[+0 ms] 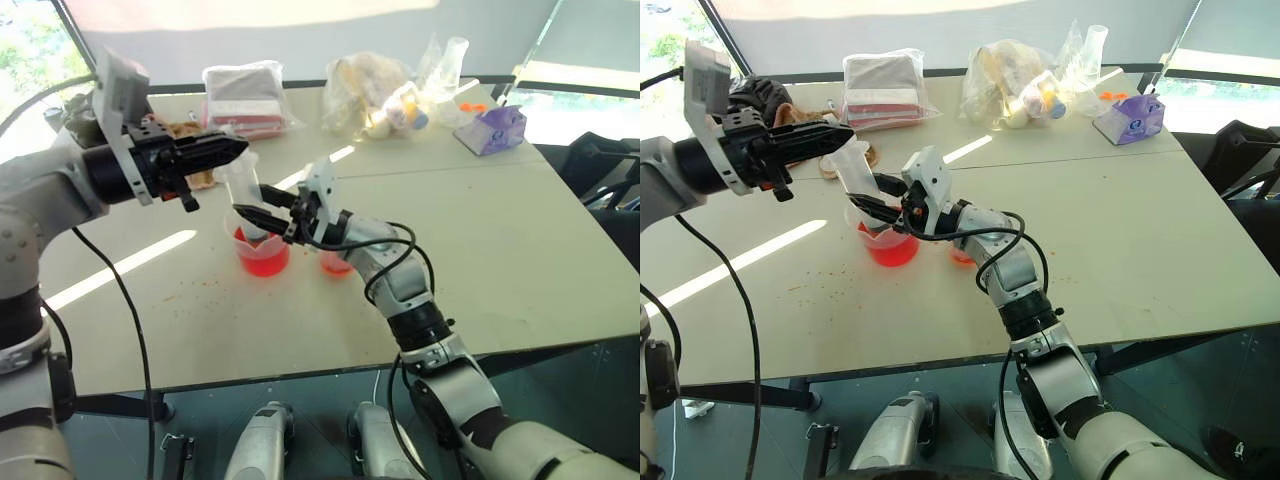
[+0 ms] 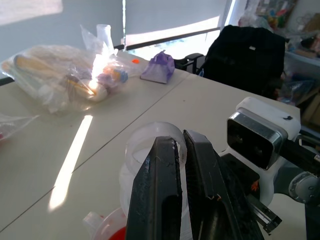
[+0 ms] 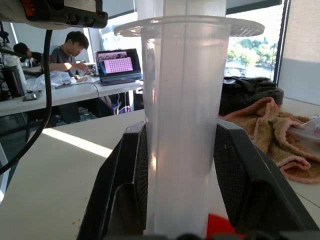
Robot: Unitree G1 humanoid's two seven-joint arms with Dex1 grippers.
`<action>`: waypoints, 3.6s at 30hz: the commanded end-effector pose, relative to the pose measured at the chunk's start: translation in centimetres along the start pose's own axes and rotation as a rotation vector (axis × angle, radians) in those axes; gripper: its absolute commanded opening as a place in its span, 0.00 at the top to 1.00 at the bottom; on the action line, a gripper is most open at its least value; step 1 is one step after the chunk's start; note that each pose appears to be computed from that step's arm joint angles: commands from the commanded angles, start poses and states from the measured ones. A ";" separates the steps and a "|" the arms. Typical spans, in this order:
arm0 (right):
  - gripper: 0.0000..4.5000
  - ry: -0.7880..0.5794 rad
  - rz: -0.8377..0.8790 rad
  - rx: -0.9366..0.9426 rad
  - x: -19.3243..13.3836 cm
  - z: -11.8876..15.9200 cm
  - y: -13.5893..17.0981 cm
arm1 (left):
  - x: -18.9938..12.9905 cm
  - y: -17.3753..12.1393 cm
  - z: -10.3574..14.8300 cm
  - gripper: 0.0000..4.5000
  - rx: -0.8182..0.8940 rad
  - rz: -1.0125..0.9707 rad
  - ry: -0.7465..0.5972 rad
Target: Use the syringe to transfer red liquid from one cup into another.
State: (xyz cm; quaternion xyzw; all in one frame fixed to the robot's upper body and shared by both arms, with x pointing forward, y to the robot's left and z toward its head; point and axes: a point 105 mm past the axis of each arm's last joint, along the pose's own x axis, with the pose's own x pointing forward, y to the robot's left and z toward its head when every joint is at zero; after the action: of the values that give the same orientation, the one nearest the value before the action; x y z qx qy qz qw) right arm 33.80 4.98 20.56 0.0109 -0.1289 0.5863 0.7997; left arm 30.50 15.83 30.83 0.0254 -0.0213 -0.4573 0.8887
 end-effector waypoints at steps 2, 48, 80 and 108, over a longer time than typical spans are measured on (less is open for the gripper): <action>0.71 0.070 0.082 0.035 0.5 -2.4 2.0 | -1.4 0.2 4.9 1.00 0.147 0.059 -0.146; 0.71 -0.146 -0.051 -0.179 -0.1 8.5 -2.0 | -6.8 1.2 0.7 0.51 0.096 0.245 -0.045; 0.71 0.007 -0.412 -0.222 -10.1 7.8 -2.8 | 6.5 -0.9 4.1 0.51 0.141 -0.249 -0.191; 0.71 0.026 -0.433 -0.233 -10.5 7.3 -2.8 | 12.1 -3.6 2.2 0.64 0.076 -0.473 -0.151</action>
State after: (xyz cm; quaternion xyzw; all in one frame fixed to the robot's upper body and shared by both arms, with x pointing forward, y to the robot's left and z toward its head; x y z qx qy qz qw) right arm 32.70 -7.17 23.71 -0.0551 -0.1359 0.3806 0.9130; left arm 35.49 4.92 33.05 0.0120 -0.0985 -0.6299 0.7703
